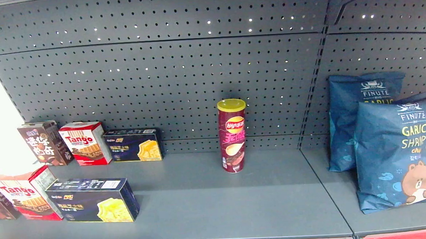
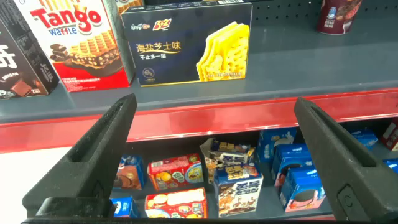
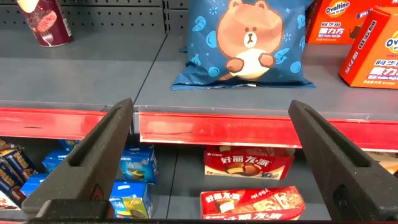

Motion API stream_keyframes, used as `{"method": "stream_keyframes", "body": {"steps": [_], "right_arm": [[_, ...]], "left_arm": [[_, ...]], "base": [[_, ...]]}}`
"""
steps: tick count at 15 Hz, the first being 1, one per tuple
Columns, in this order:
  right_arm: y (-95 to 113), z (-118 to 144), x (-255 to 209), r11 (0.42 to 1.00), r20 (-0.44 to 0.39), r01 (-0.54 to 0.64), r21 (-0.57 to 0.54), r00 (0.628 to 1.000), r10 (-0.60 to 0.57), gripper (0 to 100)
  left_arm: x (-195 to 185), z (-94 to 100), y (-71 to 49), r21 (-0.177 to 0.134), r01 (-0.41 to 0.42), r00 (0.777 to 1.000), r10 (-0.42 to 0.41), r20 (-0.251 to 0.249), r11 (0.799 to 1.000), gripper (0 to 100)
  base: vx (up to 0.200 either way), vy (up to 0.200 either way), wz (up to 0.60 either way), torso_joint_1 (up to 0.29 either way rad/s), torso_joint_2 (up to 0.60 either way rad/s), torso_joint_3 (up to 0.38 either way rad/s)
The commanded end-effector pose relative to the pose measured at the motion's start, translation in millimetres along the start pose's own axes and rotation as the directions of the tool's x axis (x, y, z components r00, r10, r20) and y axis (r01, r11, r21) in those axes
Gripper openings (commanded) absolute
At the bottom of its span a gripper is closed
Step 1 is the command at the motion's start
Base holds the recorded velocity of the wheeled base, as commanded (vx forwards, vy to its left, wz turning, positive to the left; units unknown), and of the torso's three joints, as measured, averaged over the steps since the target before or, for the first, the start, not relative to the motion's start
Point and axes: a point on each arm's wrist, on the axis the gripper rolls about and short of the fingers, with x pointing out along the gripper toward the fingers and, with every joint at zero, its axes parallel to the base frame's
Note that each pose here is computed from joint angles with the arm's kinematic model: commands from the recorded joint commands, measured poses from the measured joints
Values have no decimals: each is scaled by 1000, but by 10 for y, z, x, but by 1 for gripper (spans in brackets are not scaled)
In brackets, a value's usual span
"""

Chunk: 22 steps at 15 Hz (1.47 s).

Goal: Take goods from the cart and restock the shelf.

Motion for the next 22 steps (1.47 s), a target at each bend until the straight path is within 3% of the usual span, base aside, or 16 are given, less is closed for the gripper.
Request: {"method": "stream_keyframes", "body": {"steps": [1, 9, 22], "right_arm": [[0, -1, 0, 1000, -1, 0, -1, 1000, 0, 100], [0, 1, 0, 1000, 1, 0, 1, 1000, 0, 100], [0, 1, 0, 1000, 1, 0, 1, 1000, 0, 100]], "left_arm": [[0, -1, 0, 0, -1, 1000, 1, 0, 1000, 100], [0, -1, 0, 0, 0, 1000, 0, 0, 1000, 100], [0, -1, 0, 0, 0, 1000, 0, 0, 1000, 100]], "base": [[0, 0, 0, 0, 0, 0], [0, 0, 0, 0, 0, 0], [0, 0, 600, 1, 3, 2]]}}
